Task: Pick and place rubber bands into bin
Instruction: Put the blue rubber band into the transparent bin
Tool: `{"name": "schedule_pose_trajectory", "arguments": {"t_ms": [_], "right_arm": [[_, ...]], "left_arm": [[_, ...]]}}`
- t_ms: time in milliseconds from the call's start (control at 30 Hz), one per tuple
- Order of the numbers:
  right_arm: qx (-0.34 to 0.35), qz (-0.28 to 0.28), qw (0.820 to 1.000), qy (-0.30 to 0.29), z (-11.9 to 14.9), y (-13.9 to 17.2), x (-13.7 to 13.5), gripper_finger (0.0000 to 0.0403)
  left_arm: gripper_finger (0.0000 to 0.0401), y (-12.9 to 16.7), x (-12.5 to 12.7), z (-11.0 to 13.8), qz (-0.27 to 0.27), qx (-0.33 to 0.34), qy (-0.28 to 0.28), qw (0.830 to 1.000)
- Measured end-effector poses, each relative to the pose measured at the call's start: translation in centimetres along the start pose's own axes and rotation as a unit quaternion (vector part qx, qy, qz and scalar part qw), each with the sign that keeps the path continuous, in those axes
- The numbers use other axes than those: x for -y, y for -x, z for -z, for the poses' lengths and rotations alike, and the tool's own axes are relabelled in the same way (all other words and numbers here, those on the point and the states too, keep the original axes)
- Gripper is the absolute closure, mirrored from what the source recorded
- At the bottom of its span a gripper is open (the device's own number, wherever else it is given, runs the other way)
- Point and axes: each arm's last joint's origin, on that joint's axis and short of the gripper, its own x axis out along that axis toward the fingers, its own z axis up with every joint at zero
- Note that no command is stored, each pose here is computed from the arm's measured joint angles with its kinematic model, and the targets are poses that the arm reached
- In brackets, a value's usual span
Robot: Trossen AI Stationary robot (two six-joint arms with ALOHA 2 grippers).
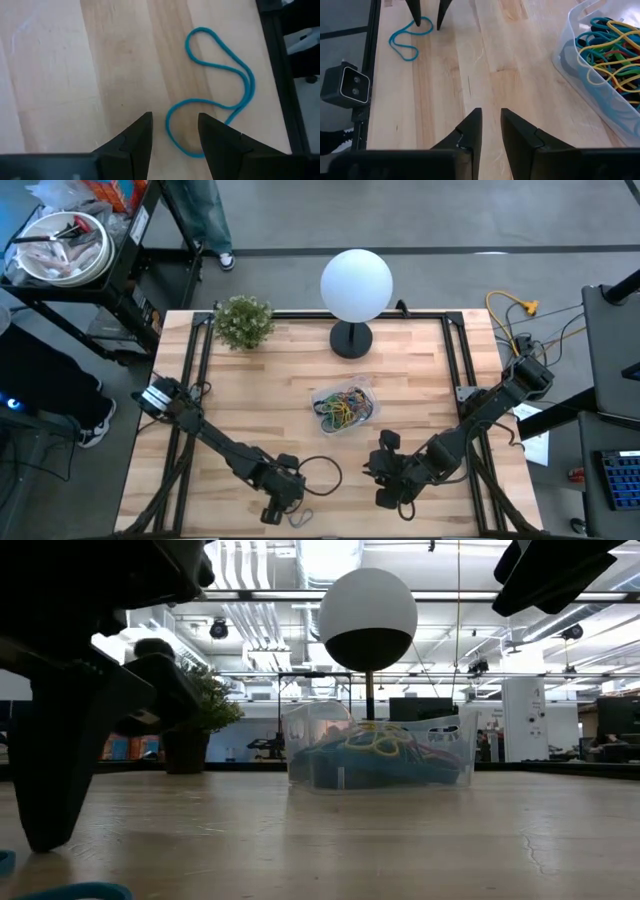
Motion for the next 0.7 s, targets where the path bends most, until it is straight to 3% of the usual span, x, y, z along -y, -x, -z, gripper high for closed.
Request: {"name": "schedule_pose_trajectory", "arguments": {"t_ms": [267,700], "right_arm": [[0.000,0.000,1.000,0.000,0.0,0.0,0.0,0.0333],[0.001,-0.001,1.000,-0.001,0.0,0.0,0.0,0.0340]], "left_arm": [[0.0262,-0.6,0.1,0.8,-0.026,-0.024,0.024,0.999],[0.0325,-0.6,1.7,1.6,-0.046,-0.040,-0.018,0.998]]}}
